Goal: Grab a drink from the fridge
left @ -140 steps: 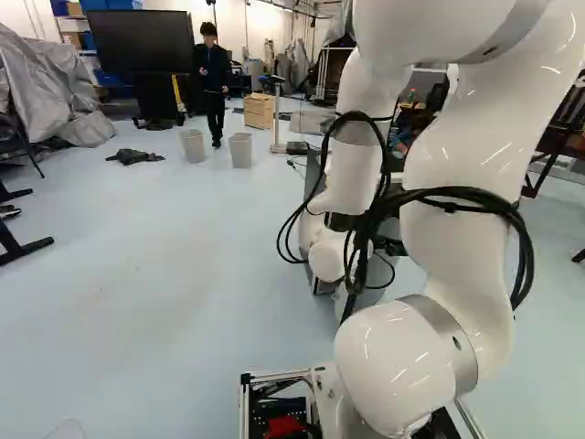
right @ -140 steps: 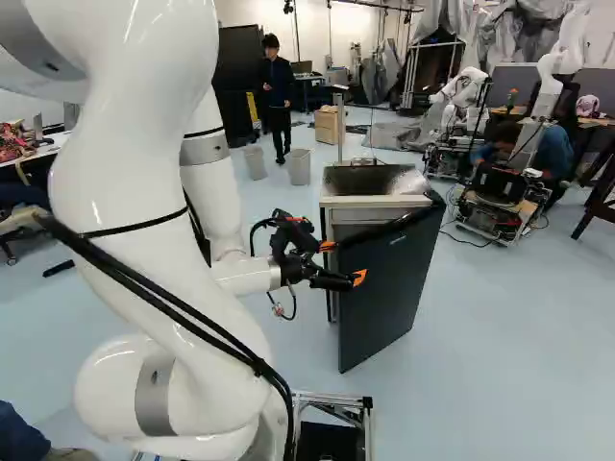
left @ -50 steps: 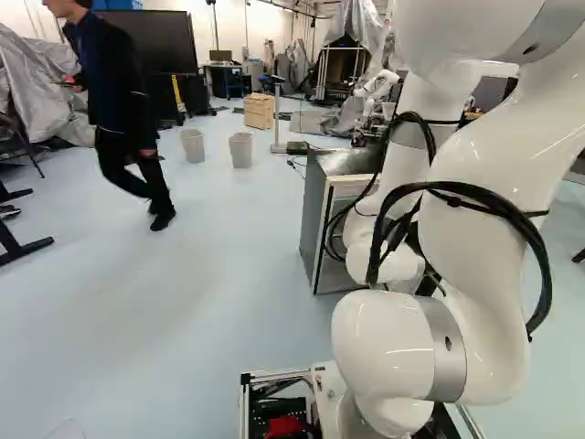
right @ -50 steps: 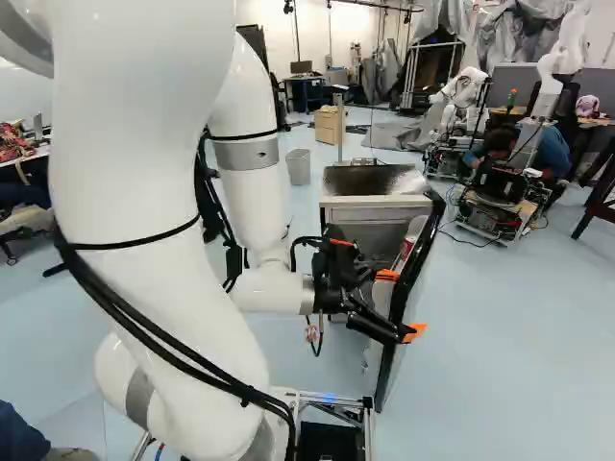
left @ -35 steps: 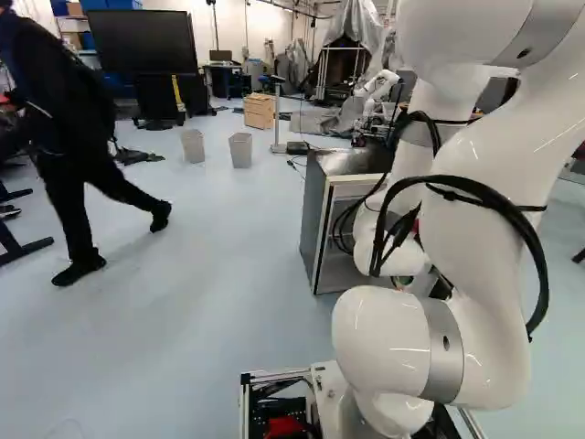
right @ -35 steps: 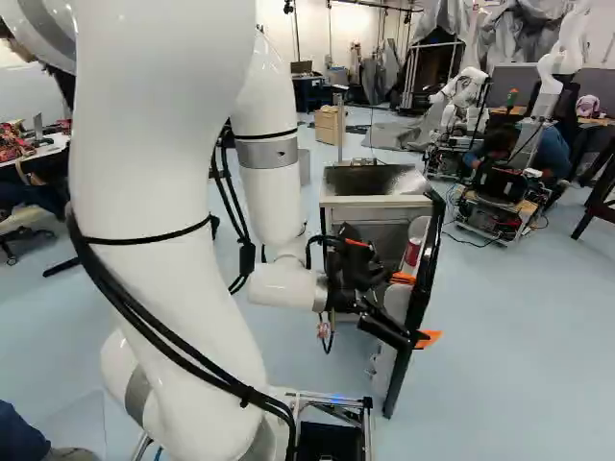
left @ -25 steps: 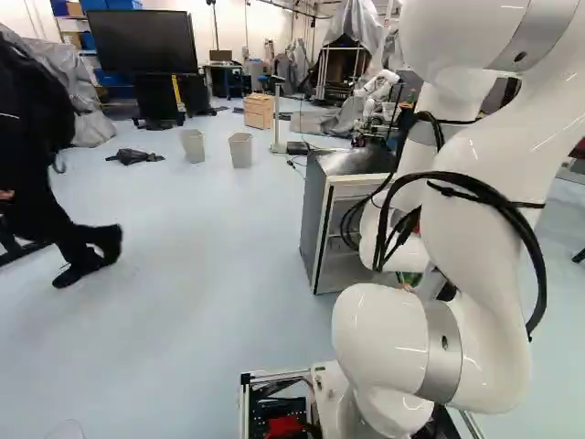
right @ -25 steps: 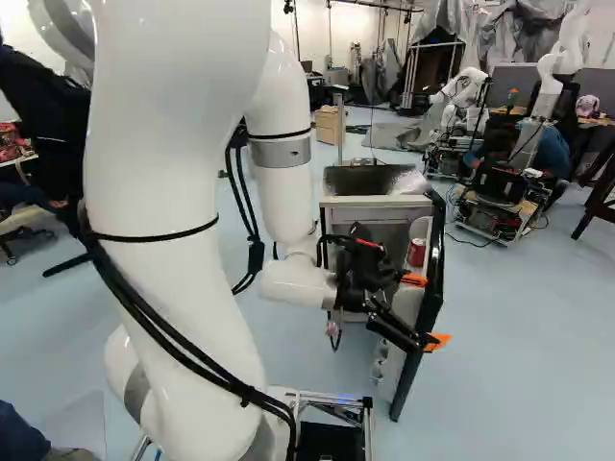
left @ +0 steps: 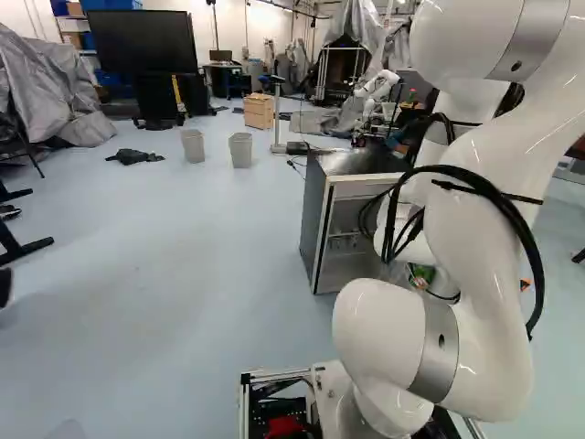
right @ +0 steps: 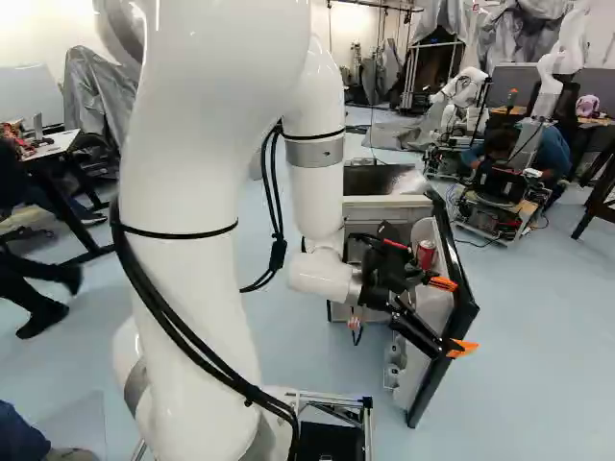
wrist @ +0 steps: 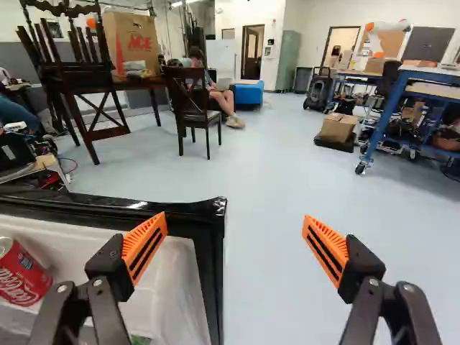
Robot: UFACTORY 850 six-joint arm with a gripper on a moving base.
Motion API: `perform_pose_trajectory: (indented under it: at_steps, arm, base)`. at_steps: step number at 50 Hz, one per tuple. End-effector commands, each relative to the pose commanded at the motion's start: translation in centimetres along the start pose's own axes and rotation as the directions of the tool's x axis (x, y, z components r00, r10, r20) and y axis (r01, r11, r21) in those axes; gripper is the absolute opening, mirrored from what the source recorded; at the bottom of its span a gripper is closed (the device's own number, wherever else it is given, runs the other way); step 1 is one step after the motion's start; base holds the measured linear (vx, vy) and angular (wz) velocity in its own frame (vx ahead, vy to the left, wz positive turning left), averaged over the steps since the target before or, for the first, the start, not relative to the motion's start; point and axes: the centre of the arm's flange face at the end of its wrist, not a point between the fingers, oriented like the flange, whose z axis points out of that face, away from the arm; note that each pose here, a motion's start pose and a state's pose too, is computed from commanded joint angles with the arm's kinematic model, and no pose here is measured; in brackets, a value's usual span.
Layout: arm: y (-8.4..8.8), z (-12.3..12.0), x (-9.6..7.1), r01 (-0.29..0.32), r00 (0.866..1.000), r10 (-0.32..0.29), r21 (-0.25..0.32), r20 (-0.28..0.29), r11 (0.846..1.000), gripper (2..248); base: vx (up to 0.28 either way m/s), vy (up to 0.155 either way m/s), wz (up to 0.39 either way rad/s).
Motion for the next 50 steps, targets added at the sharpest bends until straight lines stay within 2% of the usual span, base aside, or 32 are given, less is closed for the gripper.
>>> perform_pose_trajectory:
  at_steps: [23,34,41,50]
  arm:
    - [-1.5,4.9,0.7,-0.057,0.998,0.055,-0.089,-0.023,0.994,247]
    - [-1.4,5.5,0.8,-0.063,0.998,0.061,-0.104,-0.025,0.993,247]
    - [-0.7,4.7,0.7,-0.047,0.999,0.045,-0.076,-0.018,0.996,247]
    - [0.1,3.3,0.6,-0.011,1.0,0.011,0.011,-0.007,1.0,247]
  base:
    - [0.0,0.0,0.0]
    - [0.0,0.0,0.0]
    - [0.0,0.0,0.0]
    - [0.0,0.0,0.0]
